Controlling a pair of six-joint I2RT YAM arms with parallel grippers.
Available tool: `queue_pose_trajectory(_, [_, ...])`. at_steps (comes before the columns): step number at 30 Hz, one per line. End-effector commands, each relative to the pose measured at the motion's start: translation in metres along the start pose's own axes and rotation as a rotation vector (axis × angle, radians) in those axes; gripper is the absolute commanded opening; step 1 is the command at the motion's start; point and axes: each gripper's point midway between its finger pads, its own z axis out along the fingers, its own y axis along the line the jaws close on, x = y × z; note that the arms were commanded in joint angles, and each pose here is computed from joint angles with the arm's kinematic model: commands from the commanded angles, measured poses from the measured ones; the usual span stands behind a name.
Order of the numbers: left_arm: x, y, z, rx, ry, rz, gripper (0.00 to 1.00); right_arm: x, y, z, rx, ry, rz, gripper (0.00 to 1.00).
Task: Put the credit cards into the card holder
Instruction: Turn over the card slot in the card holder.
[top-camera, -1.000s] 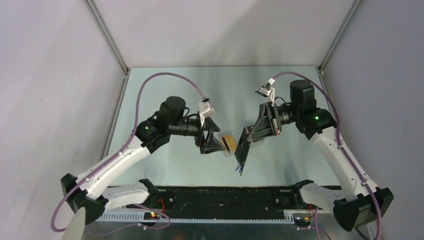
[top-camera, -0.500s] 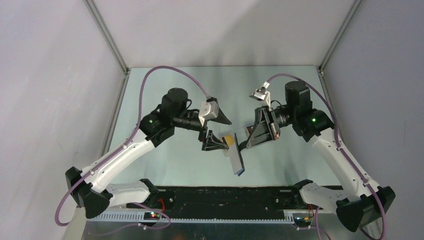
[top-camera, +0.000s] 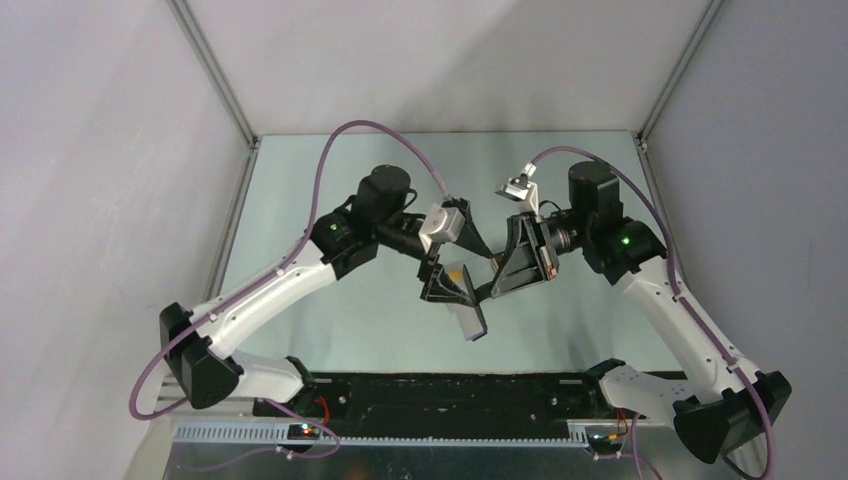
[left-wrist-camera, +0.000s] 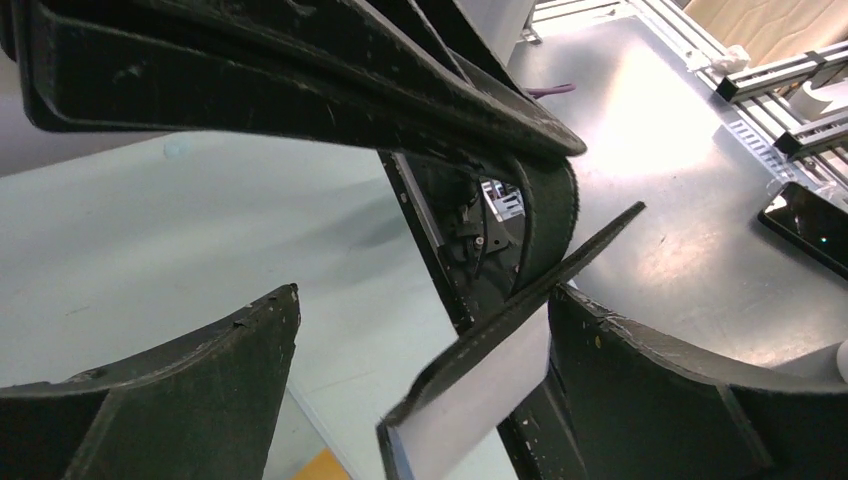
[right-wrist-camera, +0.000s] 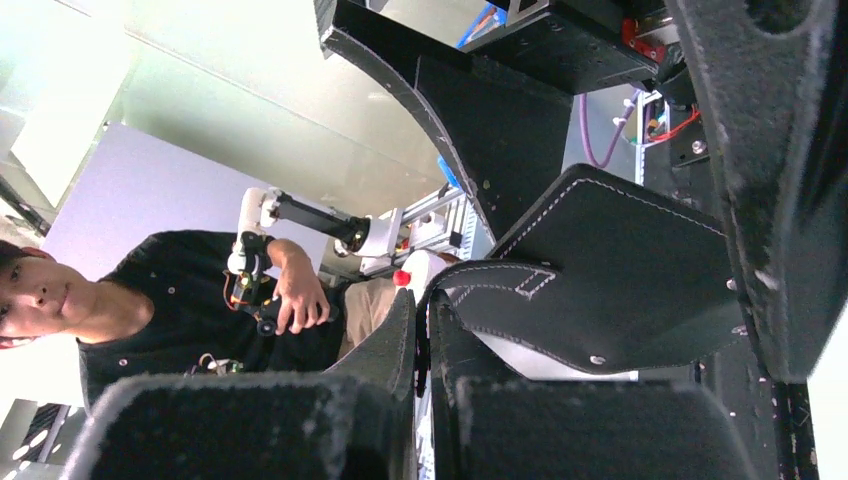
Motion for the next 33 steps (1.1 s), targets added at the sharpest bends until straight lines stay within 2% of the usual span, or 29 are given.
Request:
queue_pose_trajectory(1, [-0.022, 0.002, 0.008, 0.045, -0.040, 0.073, 0.97, -0.002, 0.023, -0.001, -0.032, 0.016, -0.089, 0.00])
queue_pose_trajectory(4, [-0.022, -0.007, 0.010, 0.104, -0.051, 0.052, 0.88, -0.005, 0.021, -0.004, -0.014, -0.004, -0.095, 0.00])
queue_pose_trajectory(7, [-0.021, -0.019, 0.010, 0.166, -0.064, 0.040, 0.67, -0.008, 0.020, -0.008, 0.002, -0.022, -0.102, 0.00])
queue_pose_trajectory(16, [-0.010, -0.030, 0.014, 0.199, -0.057, 0.022, 0.43, -0.015, 0.019, -0.014, 0.037, -0.060, -0.115, 0.00])
queue_pose_trajectory(19, [-0.014, -0.028, 0.014, 0.190, -0.058, 0.029, 0.23, -0.017, 0.016, -0.015, 0.050, -0.070, -0.119, 0.00])
queue_pose_trajectory(20, [-0.014, -0.026, 0.014, 0.183, -0.056, 0.028, 0.12, -0.017, 0.016, -0.015, 0.054, -0.073, -0.116, 0.00])
queue_pose_trajectory(22, [-0.015, -0.019, 0.014, 0.138, -0.045, 0.017, 0.02, -0.019, 0.011, -0.017, 0.079, -0.093, -0.111, 0.00])
queue_pose_trajectory(24, [-0.016, -0.015, 0.014, 0.110, -0.037, -0.015, 0.00, -0.023, 0.003, -0.020, 0.124, -0.127, -0.101, 0.15])
queue_pose_trajectory(25, [-0.018, -0.013, 0.014, 0.095, -0.034, -0.047, 0.00, -0.025, -0.002, -0.024, 0.148, -0.145, -0.097, 0.34])
queue_pose_trajectory(26, [-0.017, -0.008, 0.015, 0.065, -0.027, -0.065, 0.00, -0.029, -0.008, -0.026, 0.186, -0.170, -0.094, 0.43])
queue_pose_trajectory(27, [-0.019, -0.007, 0.014, 0.048, -0.025, -0.105, 0.00, -0.030, -0.012, -0.030, 0.217, -0.193, -0.095, 0.60])
queue_pose_trajectory(28, [-0.018, 0.001, 0.014, 0.003, -0.018, -0.129, 0.00, -0.033, -0.017, -0.034, 0.258, -0.219, -0.096, 0.68])
queue_pose_trajectory(29, [-0.019, 0.003, 0.013, -0.021, -0.017, -0.173, 0.00, -0.034, -0.020, -0.039, 0.294, -0.242, -0.103, 0.81])
queue_pose_trajectory(31, [-0.019, 0.011, 0.008, -0.090, -0.015, -0.250, 0.00, -0.034, -0.027, -0.049, 0.372, -0.284, -0.116, 0.95])
queue_pose_trajectory(33, [-0.018, 0.021, 0.001, -0.164, -0.020, -0.337, 0.00, -0.032, -0.033, -0.057, 0.440, -0.309, -0.138, 0.99])
